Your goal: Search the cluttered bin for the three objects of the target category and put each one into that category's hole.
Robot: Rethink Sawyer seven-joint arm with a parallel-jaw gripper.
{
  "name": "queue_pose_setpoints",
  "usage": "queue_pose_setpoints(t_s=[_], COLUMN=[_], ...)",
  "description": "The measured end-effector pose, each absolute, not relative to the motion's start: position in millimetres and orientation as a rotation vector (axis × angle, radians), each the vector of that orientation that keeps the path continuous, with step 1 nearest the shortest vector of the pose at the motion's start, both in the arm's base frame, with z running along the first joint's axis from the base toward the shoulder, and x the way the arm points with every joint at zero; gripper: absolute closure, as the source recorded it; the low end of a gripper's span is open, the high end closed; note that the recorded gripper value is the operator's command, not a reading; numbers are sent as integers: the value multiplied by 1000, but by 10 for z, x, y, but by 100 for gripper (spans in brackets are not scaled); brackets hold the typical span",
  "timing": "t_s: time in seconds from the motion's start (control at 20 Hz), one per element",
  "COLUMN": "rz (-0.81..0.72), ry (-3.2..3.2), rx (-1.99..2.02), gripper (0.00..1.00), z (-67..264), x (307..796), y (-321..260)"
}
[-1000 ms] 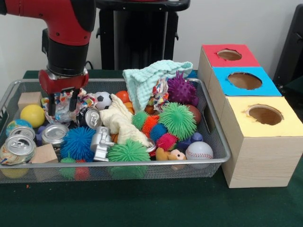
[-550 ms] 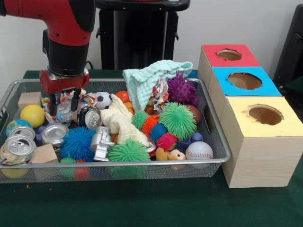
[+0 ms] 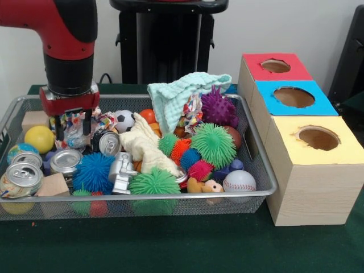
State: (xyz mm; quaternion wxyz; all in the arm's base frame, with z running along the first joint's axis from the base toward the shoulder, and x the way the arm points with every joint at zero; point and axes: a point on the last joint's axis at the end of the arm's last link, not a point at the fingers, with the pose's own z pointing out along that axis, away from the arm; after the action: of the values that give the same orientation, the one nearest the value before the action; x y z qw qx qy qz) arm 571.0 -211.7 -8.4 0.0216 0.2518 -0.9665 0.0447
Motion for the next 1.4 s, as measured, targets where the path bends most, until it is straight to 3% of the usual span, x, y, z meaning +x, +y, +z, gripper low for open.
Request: queue_pose_setpoints(t_s=[1.4], rz=[-40], ry=[-3011], rx=[496], gripper=[0], z=[-353], x=[5790], y=[-2368])
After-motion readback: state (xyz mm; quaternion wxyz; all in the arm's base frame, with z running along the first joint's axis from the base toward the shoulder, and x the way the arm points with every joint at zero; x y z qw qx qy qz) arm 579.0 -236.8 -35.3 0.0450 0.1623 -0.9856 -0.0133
